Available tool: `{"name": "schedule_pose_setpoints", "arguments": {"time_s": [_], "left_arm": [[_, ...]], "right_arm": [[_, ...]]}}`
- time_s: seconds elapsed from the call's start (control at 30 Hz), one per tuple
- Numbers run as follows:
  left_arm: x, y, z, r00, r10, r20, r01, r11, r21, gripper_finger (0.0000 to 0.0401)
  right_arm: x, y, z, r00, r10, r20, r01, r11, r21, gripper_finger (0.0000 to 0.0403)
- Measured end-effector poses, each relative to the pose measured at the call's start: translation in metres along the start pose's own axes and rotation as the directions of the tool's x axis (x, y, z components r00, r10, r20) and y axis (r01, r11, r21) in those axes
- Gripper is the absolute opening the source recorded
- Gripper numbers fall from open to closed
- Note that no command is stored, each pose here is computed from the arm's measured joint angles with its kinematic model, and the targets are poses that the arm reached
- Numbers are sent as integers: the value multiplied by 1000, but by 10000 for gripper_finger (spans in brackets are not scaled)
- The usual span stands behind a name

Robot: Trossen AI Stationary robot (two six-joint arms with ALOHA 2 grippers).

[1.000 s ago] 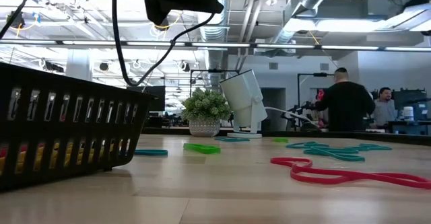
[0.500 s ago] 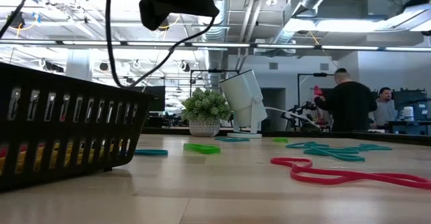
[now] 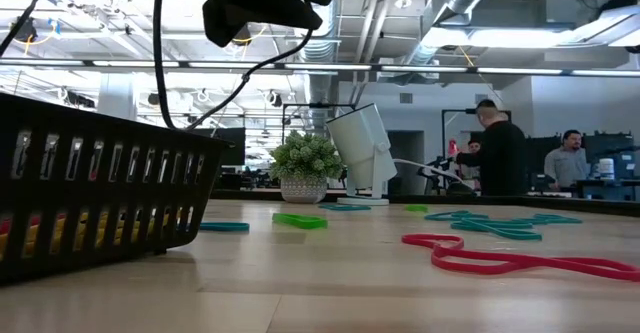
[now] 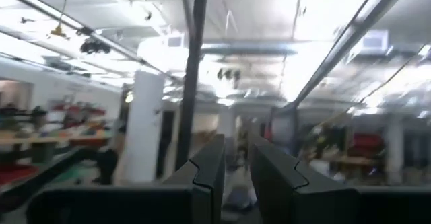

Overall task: Pick and place items into bin
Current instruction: Put the red rubber band into the black bin

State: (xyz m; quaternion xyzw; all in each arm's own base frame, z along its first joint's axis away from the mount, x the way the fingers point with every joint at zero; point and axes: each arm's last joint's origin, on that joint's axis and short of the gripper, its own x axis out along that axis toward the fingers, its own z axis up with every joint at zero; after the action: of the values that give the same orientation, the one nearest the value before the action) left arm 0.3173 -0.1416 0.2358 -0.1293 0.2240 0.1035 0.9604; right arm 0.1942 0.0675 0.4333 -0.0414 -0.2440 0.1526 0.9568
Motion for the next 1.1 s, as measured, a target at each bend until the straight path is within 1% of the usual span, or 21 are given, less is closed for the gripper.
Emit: {"name": "schedule_pose_setpoints", "arguments": {"time_s": [0.1,0.17,0.2,0.27,0.37,0.4,0.5,0.6,0.67,0.77,0.87,0.97,1.03,1.1], "left_arm": [[0,1,1,1000,18,10,-18,1000,0,114],[1,2,1,1000,22,11,-22,1000,-2,114],[2,3,2,1000,25,11,-25,1000,-3,114],[3,5,3,999,31,12,-31,1000,-5,114],[4,7,4,999,37,14,-37,999,-9,114],[4,7,4,999,38,14,-38,999,-10,114],[4,7,4,999,39,14,-39,999,-18,114],[4,7,4,999,39,13,-38,999,-19,114],[4,7,4,999,39,14,-38,999,-28,114],[4,7,4,999,39,14,-38,998,-44,114],[3,5,3,1000,29,12,-28,998,-52,114],[2,3,2,1000,16,13,-16,999,-51,114],[1,1,2,1000,8,17,-7,999,-49,114],[1,1,3,1000,6,20,-5,999,-37,114]], "right_arm": [[-1,-1,6,999,3,52,-1,1000,-30,63],[3,4,1,998,58,38,-57,998,-26,63],[6,8,-6,997,77,9,-77,997,-20,63],[16,14,-27,991,102,-88,-102,995,-5,63],[32,21,-70,959,125,-254,-121,992,30,63],[37,23,-83,950,127,-284,-120,992,43,63],[51,28,-110,940,129,-316,-105,990,91,63],[61,35,-144,902,168,-398,-110,980,166,63],[64,38,-161,883,188,-430,-110,973,201,63],[62,39,-176,877,186,-443,-80,966,246,63],[47,43,-194,843,200,-499,-43,950,308,63],[35,46,-207,823,207,-528,-13,938,347,63],[29,50,-210,807,220,-547,-7,931,365,63],[28,52,-209,805,228,-547,-6,926,378,63]]}}
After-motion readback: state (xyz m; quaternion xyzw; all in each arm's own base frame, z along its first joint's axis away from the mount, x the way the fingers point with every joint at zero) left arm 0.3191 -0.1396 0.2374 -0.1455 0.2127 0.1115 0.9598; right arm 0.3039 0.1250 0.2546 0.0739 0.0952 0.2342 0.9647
